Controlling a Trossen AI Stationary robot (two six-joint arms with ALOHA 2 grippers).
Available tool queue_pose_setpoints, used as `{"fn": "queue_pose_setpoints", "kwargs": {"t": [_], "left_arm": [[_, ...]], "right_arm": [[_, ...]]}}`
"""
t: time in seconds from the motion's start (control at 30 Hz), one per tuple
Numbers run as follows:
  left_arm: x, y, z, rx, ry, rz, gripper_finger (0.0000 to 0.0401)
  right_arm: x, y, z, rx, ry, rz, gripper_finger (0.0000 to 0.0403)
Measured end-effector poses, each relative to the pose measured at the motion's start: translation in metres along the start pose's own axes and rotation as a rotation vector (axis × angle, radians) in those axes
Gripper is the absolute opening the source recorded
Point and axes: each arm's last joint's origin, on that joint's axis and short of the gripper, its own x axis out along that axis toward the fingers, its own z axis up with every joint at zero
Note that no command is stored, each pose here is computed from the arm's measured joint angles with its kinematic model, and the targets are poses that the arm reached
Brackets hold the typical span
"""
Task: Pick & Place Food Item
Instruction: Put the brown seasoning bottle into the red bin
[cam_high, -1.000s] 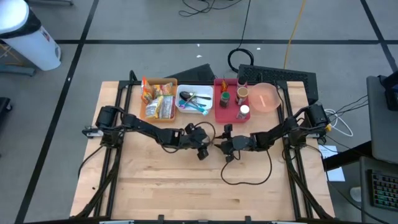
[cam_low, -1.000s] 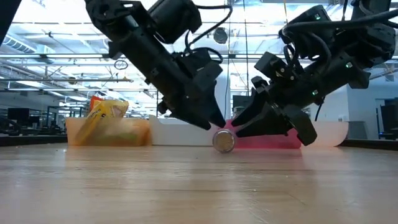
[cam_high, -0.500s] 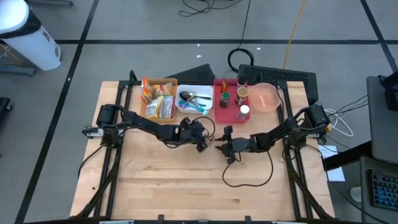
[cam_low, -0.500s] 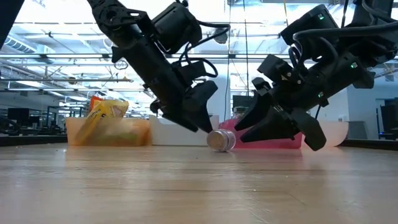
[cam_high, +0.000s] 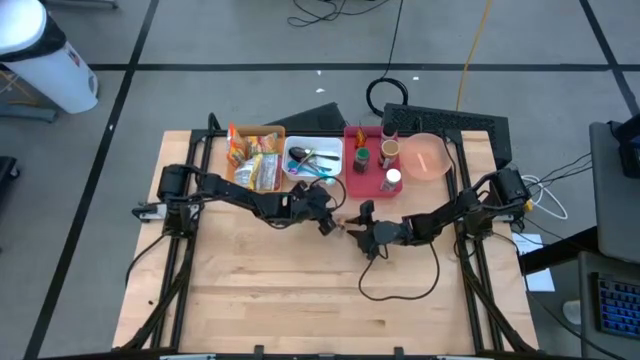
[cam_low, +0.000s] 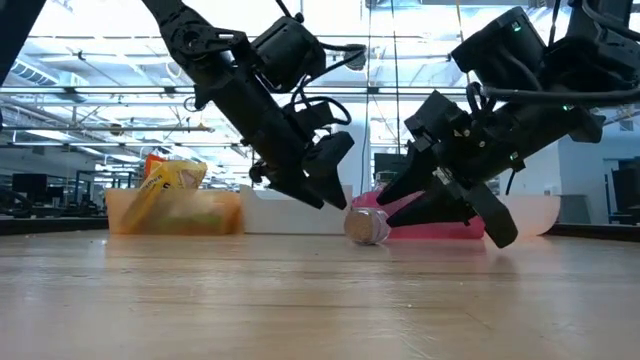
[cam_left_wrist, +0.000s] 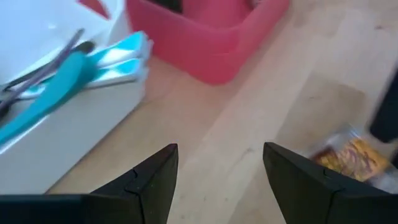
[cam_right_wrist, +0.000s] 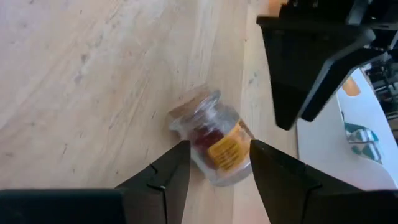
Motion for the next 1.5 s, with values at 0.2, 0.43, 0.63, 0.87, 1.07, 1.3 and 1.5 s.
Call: {"fn": "queue_pose_setpoints", "kwargs": {"t": [0.2, 0.43, 0.63, 0.87, 1.07, 1.3, 1.5], "left_arm": [[0.008, -0.009, -0.006, 0.01, -0.022, -0.051, 0.0241], [0.023, -0.011, -0.021, -0.003, 0.007, -0.057, 0.0241], [0.022, -0.015, -0.018, 0.027, -0.013, -0.117, 0.0241], [0.022, -0.018, -0.016, 0.06, -0.023, -0.181, 0.0241], [0.021, -0.022, -0.017, 0.098, -0.032, -0.212, 0.0241], [0.019, -0.026, -0.018, 0.129, -0.042, -0.234, 0.0241], [0.018, -0.028, -0.016, 0.131, -0.054, -0.279, 0.0241]], "right_arm": [[0.0, 0.001, -0.001, -0.064, 0.007, 0.007, 0.016], [-0.001, 0.003, -0.002, -0.069, 0.022, 0.023, 0.016], [-0.003, 0.008, 0.001, -0.079, -0.002, 0.056, 0.016], [-0.007, 0.016, 0.003, -0.116, -0.001, 0.091, 0.016], [-0.011, 0.019, 0.006, -0.12, -0.009, 0.106, 0.016], [-0.019, 0.009, 0.02, -0.071, 0.087, 0.168, 0.016], [-0.024, 0.002, 0.036, 0.015, 0.046, 0.259, 0.0161]]}}
